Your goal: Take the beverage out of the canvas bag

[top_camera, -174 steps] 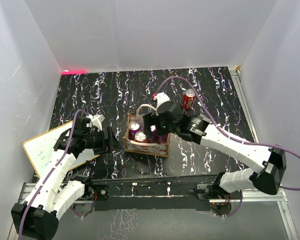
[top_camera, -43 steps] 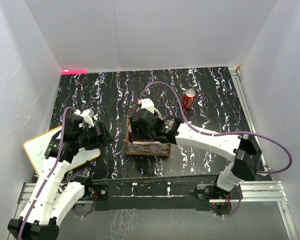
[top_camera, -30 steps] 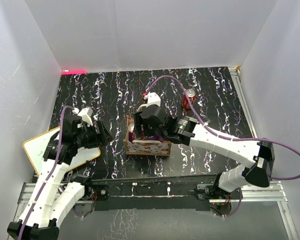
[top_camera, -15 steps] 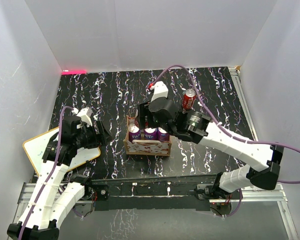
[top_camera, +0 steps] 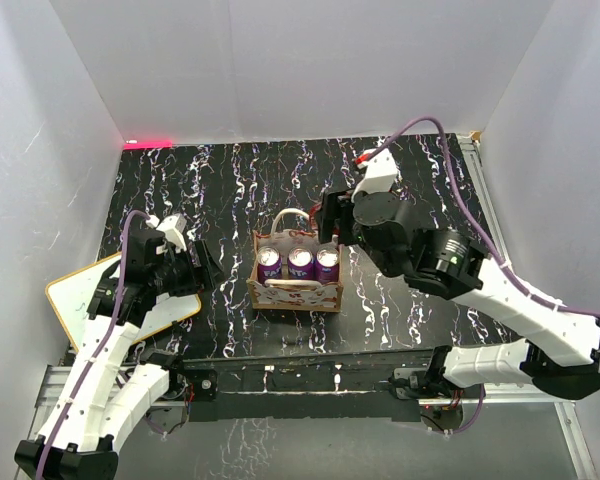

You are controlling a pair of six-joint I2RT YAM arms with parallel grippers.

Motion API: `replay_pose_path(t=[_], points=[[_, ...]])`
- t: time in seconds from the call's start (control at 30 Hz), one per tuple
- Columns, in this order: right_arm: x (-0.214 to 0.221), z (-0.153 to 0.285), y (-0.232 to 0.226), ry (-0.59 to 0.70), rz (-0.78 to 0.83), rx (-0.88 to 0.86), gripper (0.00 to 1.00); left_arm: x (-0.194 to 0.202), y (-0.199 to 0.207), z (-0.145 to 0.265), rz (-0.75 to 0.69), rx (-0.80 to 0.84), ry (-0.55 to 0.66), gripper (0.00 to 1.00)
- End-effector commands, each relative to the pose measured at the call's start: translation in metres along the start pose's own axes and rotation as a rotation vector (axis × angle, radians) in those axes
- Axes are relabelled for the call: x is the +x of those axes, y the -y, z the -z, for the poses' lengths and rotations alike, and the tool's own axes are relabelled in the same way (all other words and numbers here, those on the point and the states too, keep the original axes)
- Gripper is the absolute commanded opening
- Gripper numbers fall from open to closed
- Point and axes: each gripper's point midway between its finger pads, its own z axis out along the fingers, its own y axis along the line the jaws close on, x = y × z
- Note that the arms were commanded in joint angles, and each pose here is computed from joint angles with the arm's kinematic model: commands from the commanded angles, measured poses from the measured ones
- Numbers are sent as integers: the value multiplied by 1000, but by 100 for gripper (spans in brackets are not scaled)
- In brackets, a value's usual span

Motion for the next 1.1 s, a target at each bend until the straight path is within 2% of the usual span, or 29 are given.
replay_pose_path(t=[0.0, 0.23, 0.4, 0.57, 0.87, 1.07], points=[[-53, 27, 28, 171, -77, 86, 7, -10, 5, 3, -9, 9, 30, 73], [1, 32, 83, 107, 7, 284, 7, -9, 4, 4, -4, 5, 38, 73], [49, 21, 120, 26, 54, 448, 7, -10, 5, 4, -4, 8, 39, 73], [78, -24, 162, -59, 13, 498, 7, -10, 5, 3, -5, 10, 42, 73], [98, -103, 275, -243, -220, 546, 7, -10, 3, 4, -5, -1, 54, 73], [89, -142, 311, -239, -236, 575, 7, -11, 3, 5, -1, 1, 62, 73]])
